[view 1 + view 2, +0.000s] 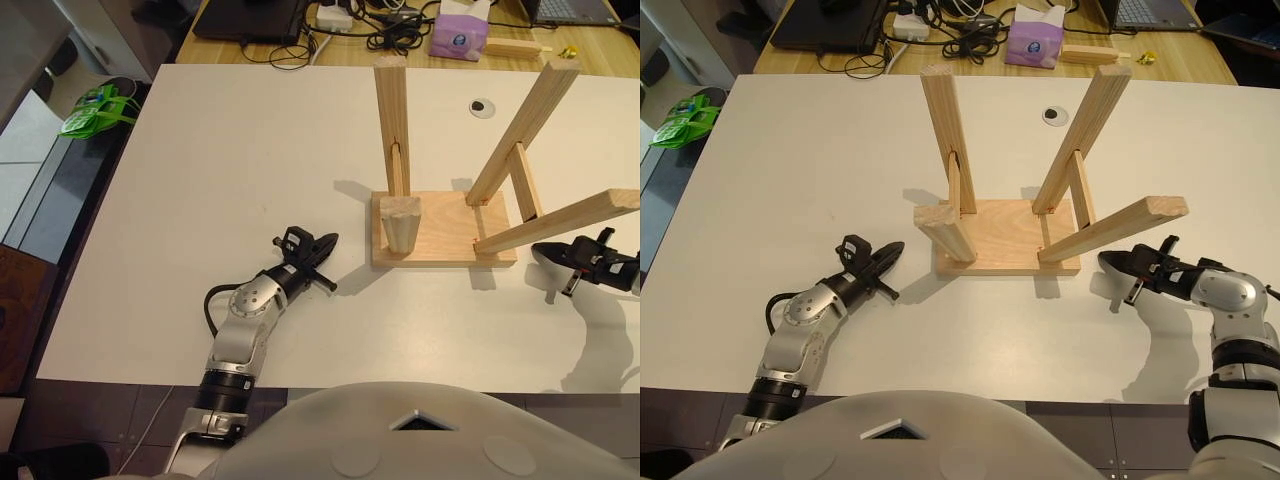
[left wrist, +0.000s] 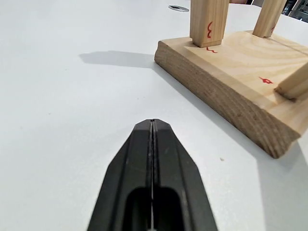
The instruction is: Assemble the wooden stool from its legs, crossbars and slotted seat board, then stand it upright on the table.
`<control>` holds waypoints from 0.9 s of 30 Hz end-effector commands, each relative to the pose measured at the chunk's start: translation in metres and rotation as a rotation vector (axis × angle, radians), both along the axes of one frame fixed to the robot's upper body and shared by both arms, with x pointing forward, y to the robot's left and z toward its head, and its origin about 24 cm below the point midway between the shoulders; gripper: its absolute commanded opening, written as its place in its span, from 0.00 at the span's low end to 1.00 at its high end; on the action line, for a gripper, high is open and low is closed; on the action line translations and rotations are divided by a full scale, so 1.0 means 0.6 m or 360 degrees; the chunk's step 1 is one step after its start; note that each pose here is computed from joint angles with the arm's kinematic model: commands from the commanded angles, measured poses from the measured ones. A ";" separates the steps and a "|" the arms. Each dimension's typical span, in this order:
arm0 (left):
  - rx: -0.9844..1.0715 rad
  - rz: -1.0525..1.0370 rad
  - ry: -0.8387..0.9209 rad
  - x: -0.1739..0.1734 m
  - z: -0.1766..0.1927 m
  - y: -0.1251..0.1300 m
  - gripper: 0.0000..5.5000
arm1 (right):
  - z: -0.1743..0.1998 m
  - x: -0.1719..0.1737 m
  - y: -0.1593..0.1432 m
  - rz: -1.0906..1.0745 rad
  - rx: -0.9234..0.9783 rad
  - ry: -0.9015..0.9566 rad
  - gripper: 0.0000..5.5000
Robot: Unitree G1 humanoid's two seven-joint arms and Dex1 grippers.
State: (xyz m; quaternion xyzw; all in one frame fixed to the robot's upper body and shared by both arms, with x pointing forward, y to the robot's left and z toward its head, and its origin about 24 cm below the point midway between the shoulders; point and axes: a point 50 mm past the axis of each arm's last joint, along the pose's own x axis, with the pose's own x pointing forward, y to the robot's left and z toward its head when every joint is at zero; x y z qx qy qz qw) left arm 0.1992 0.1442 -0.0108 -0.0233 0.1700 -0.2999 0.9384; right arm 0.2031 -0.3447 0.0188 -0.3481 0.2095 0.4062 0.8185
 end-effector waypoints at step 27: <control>-0.0079 -0.0371 0.0240 -0.057 -0.018 -0.039 0.01 | -0.046 -0.025 0.047 0.0085 0.0200 0.0205 0.00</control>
